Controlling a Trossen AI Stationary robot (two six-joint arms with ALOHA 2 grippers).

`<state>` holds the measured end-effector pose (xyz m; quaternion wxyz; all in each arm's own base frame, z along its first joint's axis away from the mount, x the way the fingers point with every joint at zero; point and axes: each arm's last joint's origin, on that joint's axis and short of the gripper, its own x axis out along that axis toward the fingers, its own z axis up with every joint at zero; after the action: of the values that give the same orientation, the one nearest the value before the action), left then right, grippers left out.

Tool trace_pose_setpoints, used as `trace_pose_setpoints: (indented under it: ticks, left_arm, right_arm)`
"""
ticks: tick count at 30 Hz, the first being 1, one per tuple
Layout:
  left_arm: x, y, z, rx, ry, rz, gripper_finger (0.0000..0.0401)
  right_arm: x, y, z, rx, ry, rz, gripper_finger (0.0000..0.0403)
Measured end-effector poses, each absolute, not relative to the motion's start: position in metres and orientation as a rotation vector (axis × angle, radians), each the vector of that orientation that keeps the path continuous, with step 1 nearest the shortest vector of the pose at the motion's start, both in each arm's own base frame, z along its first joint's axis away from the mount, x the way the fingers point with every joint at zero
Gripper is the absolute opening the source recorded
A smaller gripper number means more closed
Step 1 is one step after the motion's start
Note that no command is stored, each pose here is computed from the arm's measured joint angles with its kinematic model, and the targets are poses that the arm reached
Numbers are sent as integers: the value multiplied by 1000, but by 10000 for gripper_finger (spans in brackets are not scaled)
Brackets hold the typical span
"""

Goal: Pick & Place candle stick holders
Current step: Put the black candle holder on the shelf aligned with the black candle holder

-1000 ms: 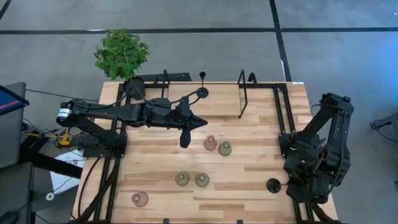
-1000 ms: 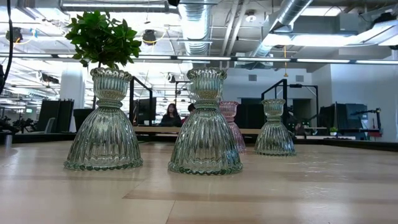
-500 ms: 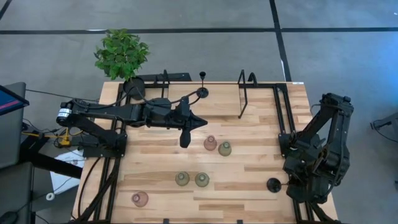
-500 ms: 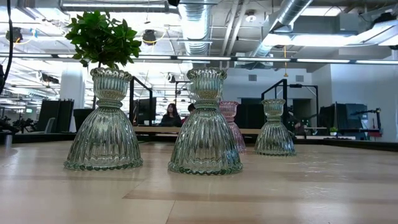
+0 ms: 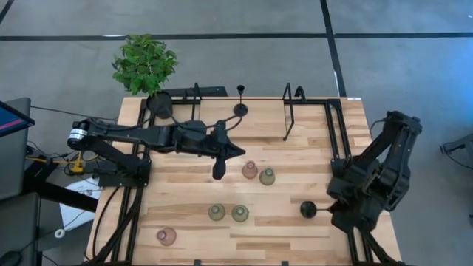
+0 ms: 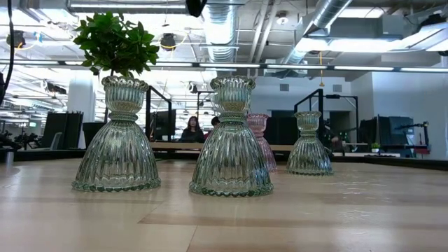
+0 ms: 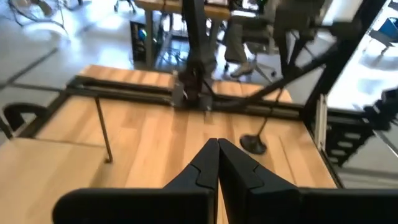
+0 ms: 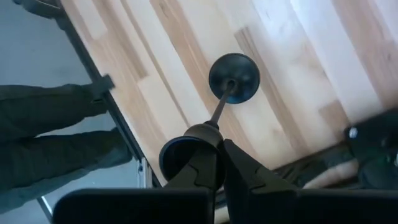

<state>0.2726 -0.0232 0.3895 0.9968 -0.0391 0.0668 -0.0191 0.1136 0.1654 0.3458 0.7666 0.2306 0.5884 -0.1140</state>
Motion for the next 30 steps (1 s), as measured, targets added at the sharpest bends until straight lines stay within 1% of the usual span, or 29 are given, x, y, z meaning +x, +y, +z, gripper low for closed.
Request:
trace_pose_setpoints:
  ticks: [5, 7, 10, 13, 17, 21, 24, 26, 30]
  left_arm:
    - [281, -29, 371, -84, 151, -146, 8]
    - [287, -33, 373, -86, 91, -178, 7]
    - [294, -38, 373, -83, 35, -198, 7]
    - [306, -40, 364, -77, 37, -202, 17]
    - [320, -41, 355, -78, 14, -196, 50]
    - [332, -43, 348, -85, -16, -200, 97]
    - [333, -43, 348, -94, -22, -200, 134]
    - [333, -43, 347, -141, -16, -200, 156]
    - [334, -41, 347, -206, -8, -195, 181]
  right_arm:
    - [129, 154, 361, 479, 1235, -198, 1]
    - [135, 148, 369, 468, 1198, -182, 1]
    - [145, 140, 382, 448, 1138, -141, 0]
    - [154, 130, 394, 420, 1072, -122, 0]
    - [166, 118, 402, 389, 1008, -105, 0]
    - [178, 109, 406, 357, 958, -74, 0]
    - [185, 103, 407, 338, 935, -69, 0]
    - [192, 99, 406, 328, 931, -83, 0]
    - [203, 93, 402, 313, 950, -72, 0]
